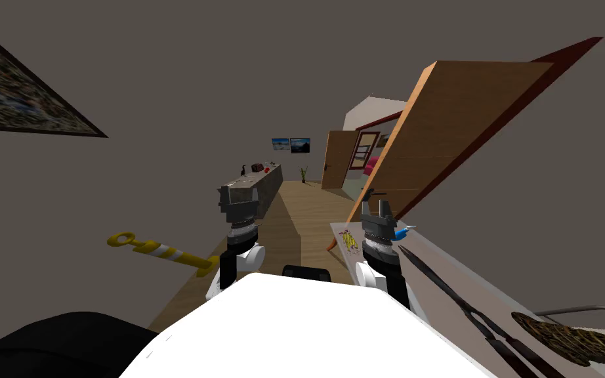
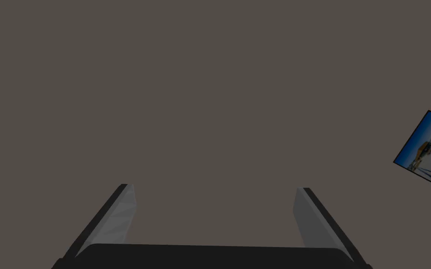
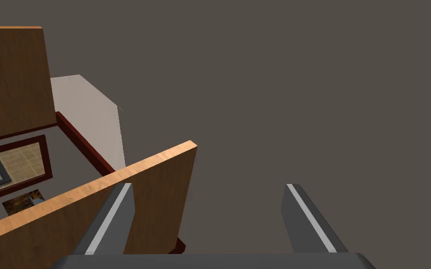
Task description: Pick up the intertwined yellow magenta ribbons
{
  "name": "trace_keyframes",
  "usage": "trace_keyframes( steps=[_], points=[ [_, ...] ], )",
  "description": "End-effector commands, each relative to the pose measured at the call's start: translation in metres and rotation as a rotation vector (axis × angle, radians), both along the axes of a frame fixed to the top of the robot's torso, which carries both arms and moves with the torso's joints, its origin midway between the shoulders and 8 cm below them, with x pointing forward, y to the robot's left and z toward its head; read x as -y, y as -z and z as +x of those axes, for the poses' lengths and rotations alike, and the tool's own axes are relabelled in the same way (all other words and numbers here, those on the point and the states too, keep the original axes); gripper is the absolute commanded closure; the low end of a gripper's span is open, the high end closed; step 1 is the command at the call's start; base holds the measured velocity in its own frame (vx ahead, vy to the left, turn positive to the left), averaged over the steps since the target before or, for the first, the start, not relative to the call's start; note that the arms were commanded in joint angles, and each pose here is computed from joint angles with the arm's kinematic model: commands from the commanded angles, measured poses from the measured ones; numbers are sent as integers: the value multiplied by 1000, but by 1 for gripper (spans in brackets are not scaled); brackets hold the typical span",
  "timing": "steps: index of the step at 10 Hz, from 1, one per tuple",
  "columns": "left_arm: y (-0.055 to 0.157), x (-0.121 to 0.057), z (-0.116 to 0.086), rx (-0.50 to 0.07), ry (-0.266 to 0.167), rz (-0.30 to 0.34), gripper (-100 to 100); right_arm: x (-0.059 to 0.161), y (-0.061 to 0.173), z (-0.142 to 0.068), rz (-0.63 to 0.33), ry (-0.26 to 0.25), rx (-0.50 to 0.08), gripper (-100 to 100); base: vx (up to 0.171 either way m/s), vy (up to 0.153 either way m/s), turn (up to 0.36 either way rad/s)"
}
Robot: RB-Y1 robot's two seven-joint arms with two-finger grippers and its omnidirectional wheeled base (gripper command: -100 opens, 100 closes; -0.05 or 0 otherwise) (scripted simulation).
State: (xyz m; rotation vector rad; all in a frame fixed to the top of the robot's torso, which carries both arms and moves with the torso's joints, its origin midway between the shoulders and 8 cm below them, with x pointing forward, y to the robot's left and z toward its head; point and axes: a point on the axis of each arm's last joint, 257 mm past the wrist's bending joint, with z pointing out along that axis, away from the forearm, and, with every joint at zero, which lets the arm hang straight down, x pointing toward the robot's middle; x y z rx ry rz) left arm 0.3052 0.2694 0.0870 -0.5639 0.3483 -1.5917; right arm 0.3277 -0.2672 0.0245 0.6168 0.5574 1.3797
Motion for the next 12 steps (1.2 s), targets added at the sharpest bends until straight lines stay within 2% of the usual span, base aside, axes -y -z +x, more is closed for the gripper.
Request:
trace_keyframes(
  steps=[1,5,10,11,12],
  points=[
    [0,0,0,0,0,0,0,-3,5,5,-6,-30,-13,-100,4,15,-85],
    [0,0,0,0,0,0,0,-2,27,22,20,-101,-74,-100,-1,38,-92],
    [0,0,0,0,0,0,0,22,83,56,151,-171,-220,-100,-23,53,-105],
    [0,0,0,0,0,0,0,22,87,57,153,-170,-226,-100,-16,39,-37],
    [0,0,0,0,0,0,0,31,103,64,196,-177,-264,-100,-21,37,-70]
  ],
)
